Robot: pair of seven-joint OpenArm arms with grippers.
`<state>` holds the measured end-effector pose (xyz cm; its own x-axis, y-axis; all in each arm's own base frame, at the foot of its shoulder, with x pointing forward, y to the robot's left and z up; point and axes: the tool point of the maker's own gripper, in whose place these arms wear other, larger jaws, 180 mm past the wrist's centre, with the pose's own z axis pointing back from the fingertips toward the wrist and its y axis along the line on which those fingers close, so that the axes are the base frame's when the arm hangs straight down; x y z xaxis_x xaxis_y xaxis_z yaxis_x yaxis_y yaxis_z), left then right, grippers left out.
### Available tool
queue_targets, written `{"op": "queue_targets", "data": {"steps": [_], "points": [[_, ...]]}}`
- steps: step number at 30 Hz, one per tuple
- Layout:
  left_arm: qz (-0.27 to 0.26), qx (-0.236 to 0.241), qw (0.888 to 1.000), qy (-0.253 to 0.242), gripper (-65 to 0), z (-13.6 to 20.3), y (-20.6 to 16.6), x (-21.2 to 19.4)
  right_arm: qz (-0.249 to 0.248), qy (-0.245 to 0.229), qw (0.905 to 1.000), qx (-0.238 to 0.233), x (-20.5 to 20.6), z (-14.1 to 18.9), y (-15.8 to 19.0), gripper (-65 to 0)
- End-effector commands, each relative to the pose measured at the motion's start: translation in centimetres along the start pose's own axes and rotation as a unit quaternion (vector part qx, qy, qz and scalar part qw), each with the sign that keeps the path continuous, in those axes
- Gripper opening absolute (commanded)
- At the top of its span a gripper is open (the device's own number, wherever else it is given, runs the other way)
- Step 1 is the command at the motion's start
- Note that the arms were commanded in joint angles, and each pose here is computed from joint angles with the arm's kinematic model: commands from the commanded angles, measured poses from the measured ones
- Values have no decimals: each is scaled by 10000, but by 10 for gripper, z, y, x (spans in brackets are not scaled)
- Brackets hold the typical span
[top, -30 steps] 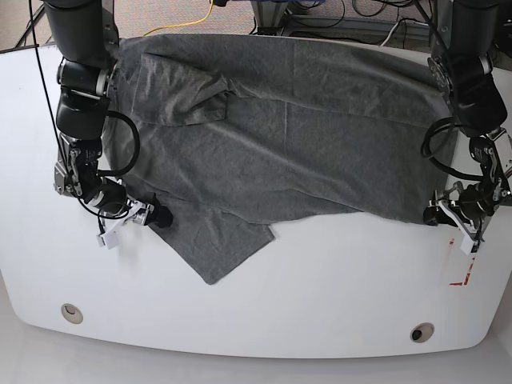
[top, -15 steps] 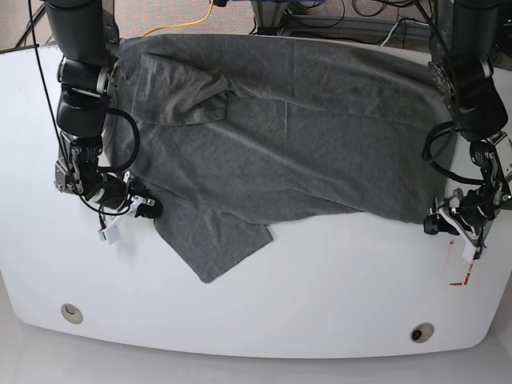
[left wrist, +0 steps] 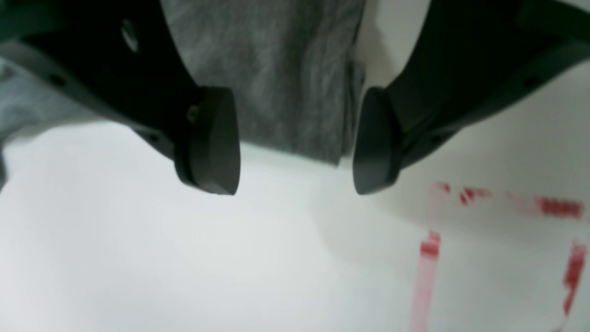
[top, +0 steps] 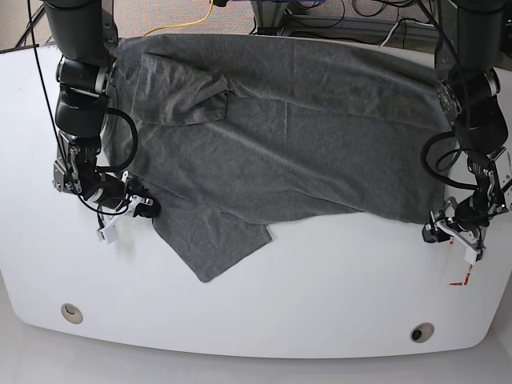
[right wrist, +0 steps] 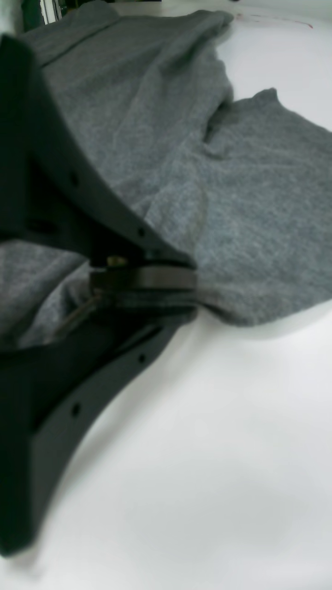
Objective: Layout the t-shirt on the table in an organized manner, then fold the t-shirt properly
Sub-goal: 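Hold the shirt's hem-side corners with both grippers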
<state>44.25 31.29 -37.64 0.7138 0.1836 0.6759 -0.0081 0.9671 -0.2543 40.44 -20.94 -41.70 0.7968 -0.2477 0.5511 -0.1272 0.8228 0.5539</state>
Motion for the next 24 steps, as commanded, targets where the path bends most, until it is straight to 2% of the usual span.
{"op": "queue_targets", "data": {"steps": [1, 13, 21, 24], "points": [[-122, -61, 9993, -352, -286, 5, -5, 31, 144, -300, 9994, 46, 27, 8, 3, -595], [52, 387, 9991, -149, -286, 7, 17, 15, 144, -300, 9994, 46, 27, 8, 3, -595], [-270, 650, 9974, 141, -286, 8, 28, 2, 140, -293, 9995, 44, 26, 8, 3, -595], [-346, 602, 9974, 173, -286, 7, 26, 1, 140, -293, 9995, 44, 26, 8, 3, -595]]}}
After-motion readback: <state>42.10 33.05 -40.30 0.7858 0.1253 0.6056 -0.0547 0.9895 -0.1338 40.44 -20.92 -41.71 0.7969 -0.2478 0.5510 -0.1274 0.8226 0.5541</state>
